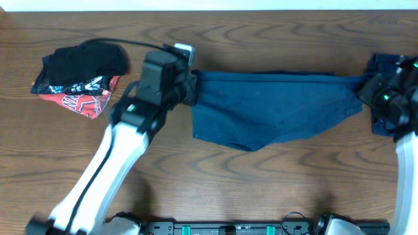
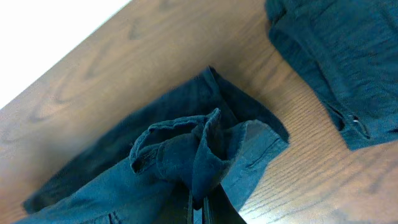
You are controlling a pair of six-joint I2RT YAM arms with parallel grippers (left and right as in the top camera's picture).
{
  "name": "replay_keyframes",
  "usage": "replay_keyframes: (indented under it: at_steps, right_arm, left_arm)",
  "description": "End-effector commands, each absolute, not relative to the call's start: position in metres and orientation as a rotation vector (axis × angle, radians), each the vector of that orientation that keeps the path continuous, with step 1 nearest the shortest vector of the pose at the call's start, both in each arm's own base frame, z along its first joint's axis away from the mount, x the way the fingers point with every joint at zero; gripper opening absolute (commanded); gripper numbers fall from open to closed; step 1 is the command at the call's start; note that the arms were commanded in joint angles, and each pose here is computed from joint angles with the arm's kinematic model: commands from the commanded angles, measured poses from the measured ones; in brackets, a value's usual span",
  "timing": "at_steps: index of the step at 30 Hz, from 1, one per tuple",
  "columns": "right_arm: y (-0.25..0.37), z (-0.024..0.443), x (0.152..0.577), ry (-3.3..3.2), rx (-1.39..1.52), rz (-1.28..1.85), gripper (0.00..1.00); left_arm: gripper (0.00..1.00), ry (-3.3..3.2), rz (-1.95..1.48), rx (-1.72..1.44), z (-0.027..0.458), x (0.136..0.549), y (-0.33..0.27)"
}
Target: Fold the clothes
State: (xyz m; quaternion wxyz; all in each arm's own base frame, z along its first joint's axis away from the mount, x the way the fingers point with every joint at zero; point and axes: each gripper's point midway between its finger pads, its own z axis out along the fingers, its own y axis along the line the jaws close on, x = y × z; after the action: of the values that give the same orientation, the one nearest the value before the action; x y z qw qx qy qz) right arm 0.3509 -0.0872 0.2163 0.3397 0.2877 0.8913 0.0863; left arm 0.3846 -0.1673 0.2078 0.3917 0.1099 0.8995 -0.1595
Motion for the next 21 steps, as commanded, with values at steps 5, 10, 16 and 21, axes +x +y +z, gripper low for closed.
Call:
replay_keyframes:
  at_steps: [5,10,16,21]
  right_arm:
    - [-0.094,0.158,0.401,2.400,0.702,0.135,0.01]
    - [-0.087,0.129,0.442,2.378,0.633,0.149,0.02]
    - [-0.076,0.100,0.475,2.352,0.578,0.181,0.25]
    - [-0.065,0.097,0.481,2.349,0.542,0.262,0.87]
  left_arm:
    - [0.06,2.272,-0.314,0.163,0.161,0.444,-0.157]
    - [0.06,2.296,-0.323,0.134,0.130,0.458,-0.162]
    - [0.46,2.316,-0.328,0.114,0.110,0.465,-0.164]
    - [0.87,2.262,-0.328,0.082,0.128,0.474,-0.154]
